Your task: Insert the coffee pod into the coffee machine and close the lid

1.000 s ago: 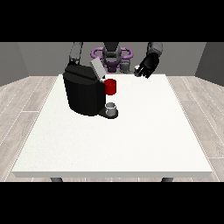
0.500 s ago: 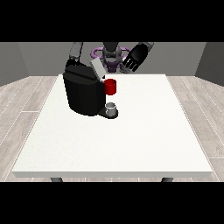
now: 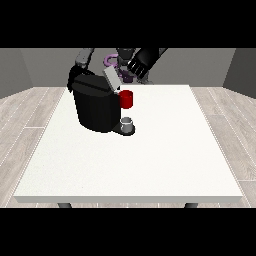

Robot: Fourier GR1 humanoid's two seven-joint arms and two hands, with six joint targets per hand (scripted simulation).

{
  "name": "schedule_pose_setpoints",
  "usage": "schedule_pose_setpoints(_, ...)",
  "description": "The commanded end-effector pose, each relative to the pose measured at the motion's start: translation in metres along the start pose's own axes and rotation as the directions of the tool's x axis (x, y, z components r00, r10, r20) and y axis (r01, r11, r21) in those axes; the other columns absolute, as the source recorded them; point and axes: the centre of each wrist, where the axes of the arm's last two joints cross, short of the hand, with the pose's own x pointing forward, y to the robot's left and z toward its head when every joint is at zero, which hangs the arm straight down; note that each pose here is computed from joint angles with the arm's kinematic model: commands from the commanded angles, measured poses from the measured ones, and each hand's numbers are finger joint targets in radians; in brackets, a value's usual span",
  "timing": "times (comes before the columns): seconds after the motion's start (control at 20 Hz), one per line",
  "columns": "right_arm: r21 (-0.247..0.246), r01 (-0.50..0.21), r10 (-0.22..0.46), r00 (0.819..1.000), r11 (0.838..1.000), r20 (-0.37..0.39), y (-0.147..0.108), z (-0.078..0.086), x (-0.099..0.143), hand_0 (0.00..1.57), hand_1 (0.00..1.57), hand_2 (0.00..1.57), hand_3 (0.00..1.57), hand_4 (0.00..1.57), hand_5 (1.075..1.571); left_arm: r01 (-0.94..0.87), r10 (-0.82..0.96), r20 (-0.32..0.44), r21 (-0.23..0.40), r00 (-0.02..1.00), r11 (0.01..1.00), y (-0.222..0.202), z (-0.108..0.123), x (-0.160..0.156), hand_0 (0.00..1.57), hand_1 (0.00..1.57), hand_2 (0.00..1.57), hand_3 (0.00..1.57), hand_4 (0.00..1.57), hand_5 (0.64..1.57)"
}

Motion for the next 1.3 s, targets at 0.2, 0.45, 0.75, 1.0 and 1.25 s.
schedule_pose_setpoints(0.2,-0.056,0.004,0.000,0.998,0.998,0.063,-0.027,-0.021,0.031,0.00,0.00,0.00,0.00,0.27,1.571,0.018,-0.021,0.049,0.055,0.999,0.998,0.023,0.002,0.010,1.27,1.27,1.30,1.26,0.47,1.571)
schedule_pose_setpoints(0.45,-0.044,-0.002,0.007,0.995,0.999,0.100,-0.012,-0.026,0.046,0.00,0.00,0.00,0.00,0.00,1.571,0.026,-0.028,0.032,0.056,0.999,0.998,0.037,0.000,0.019,1.21,1.21,1.28,1.24,0.47,1.571)
schedule_pose_setpoints(0.75,-0.066,0.005,0.002,0.994,0.998,0.109,-0.009,-0.023,0.042,0.00,0.00,0.00,0.00,0.10,1.571,0.020,-0.022,0.033,0.079,0.999,0.997,0.052,0.004,0.018,1.25,1.25,1.29,1.24,0.45,1.571)
schedule_pose_setpoints(1.0,-0.074,-0.014,0.018,0.998,0.997,0.056,-0.030,-0.025,0.038,0.00,0.00,0.00,0.00,0.16,1.571,0.032,-0.034,0.028,0.049,0.999,0.998,0.034,0.000,0.008,1.21,1.21,1.25,1.22,0.43,1.571)
schedule_pose_setpoints(1.25,-0.101,-0.010,0.018,0.997,0.995,0.076,-0.015,-0.022,0.036,0.00,0.00,0.00,0.00,0.03,1.571,0.058,-0.062,0.052,0.071,0.997,0.996,0.038,0.001,0.010,1.20,1.20,1.25,1.20,0.42,1.571)
